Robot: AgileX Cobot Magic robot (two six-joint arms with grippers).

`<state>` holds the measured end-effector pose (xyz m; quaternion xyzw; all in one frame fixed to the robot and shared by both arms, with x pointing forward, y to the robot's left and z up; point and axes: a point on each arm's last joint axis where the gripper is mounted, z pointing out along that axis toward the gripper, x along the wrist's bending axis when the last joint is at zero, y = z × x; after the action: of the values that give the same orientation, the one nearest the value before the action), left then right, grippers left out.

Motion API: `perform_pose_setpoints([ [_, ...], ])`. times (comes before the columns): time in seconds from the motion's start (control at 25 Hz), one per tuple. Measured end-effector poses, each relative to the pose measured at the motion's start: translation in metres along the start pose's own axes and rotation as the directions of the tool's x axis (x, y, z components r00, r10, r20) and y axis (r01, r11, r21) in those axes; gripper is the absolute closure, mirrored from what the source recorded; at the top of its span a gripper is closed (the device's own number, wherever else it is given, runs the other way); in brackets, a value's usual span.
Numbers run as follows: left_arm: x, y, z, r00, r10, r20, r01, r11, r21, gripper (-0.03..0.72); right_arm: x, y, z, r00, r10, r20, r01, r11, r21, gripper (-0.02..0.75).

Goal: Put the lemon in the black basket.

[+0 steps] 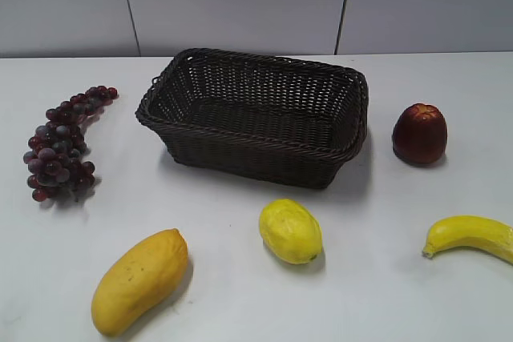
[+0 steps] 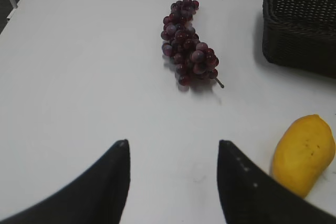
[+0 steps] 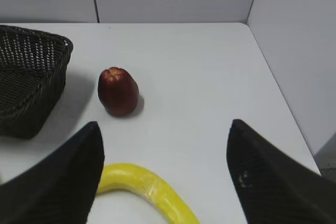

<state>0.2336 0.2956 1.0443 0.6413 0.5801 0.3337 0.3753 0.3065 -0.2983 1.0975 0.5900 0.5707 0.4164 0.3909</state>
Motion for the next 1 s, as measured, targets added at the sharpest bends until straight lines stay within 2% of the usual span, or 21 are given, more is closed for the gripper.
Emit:
perform_pose_setpoints([
  [0.2, 0.000, 0.000, 0.000, 1.000, 0.000, 0.000, 0.000, 1.000, 0.000, 0.286, 0.007, 0.009, 0.052, 0.999, -0.024, -0.048, 0.031, 0.988, 0.153, 0.077],
  [0.48, 0.000, 0.000, 0.000, 1.000, 0.000, 0.000, 0.000, 1.000, 0.000, 0.328, 0.032, 0.027, 0.099, 0.974, -0.027, -0.225, 0.094, 0.952, 0.293, 0.073],
  [0.76, 0.000, 0.000, 0.000, 1.000, 0.000, 0.000, 0.000, 1.000, 0.000, 0.351, 0.088, 0.023, 0.127, 0.897, -0.073, -0.437, 0.266, 0.877, 0.400, 0.072],
  [1.0, 0.000, 0.000, 0.000, 1.000, 0.000, 0.000, 0.000, 1.000, 0.000, 0.351, 0.141, 0.007, 0.140, 0.856, -0.118, -0.504, 0.393, 0.783, 0.483, 0.072],
])
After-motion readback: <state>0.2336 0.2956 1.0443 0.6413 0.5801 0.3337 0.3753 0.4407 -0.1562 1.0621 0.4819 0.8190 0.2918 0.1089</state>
